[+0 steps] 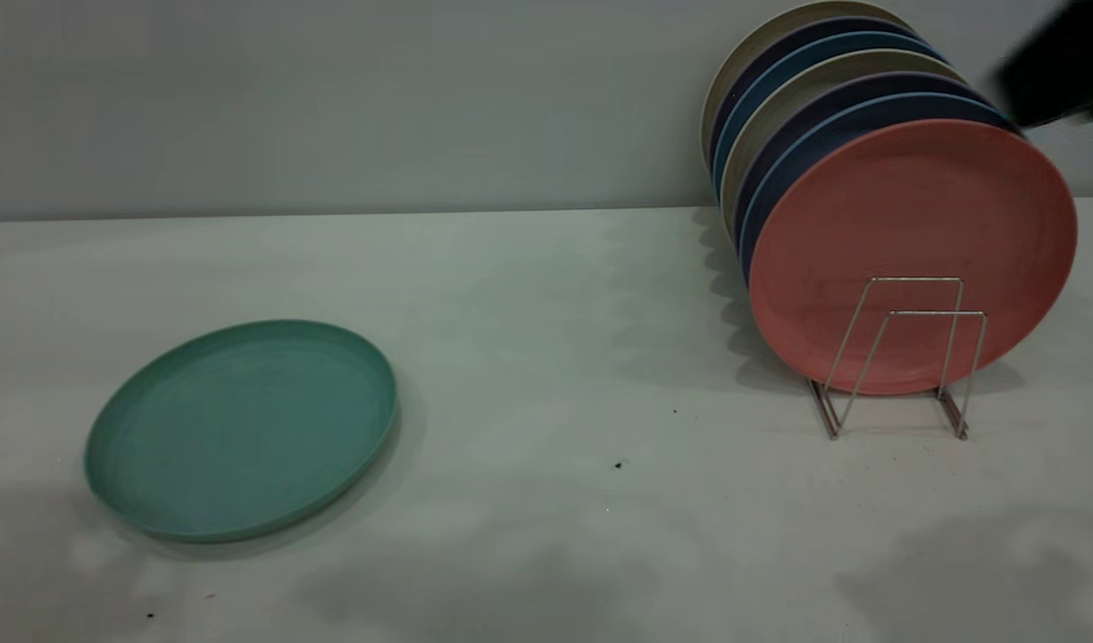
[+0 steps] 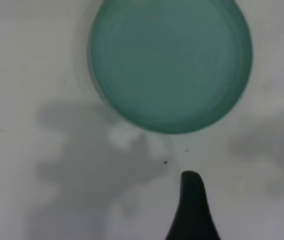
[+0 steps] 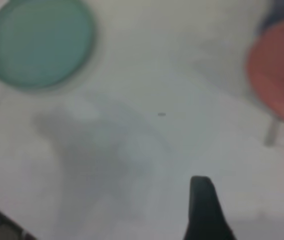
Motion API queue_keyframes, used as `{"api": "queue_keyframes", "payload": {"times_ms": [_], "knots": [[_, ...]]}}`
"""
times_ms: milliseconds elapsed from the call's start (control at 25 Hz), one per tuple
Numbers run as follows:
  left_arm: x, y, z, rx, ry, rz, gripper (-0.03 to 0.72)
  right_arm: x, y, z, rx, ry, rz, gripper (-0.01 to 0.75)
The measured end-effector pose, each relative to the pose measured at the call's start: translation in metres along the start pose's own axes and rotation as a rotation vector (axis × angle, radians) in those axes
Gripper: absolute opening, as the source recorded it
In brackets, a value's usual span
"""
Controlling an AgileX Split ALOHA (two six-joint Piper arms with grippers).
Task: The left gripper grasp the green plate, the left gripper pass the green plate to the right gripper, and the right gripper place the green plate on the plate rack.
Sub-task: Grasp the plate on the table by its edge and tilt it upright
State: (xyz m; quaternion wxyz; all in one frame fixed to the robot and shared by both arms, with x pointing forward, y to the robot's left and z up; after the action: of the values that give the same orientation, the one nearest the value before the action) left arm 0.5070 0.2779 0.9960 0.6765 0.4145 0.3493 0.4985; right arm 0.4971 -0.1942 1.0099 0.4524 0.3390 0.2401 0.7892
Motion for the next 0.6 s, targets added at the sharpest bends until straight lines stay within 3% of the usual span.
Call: {"api": "queue_keyframes", "payload": {"times_ms": [320,600], "knots": [[0.044,-0.076,0.005,0.175,0.098,-0.026,0.579,0.051,-0.084,-0.016,0.195,0.045,0.145,0.486],[0.09,-0.147,0.005,0.281,0.213,-0.108,0.558,0.049,-0.123,-0.029,0.269,-0.042,0.165,0.486]]}}
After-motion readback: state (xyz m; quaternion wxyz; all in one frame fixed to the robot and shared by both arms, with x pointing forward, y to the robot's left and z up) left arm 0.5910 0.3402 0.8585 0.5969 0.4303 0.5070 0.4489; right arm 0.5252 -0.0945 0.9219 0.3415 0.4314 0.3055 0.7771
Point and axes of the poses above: a point on each arm's last joint axis where the gripper is mounted, y pointing back along that axis away from the gripper, x along the wrist's bending axis when the last joint is at zero, z = x × y, the point moved 5 cm from there along -y, pointing out along that axis toward the gripper, and after that the axes turned 12 degrees about -y, right-handed, at the moved point
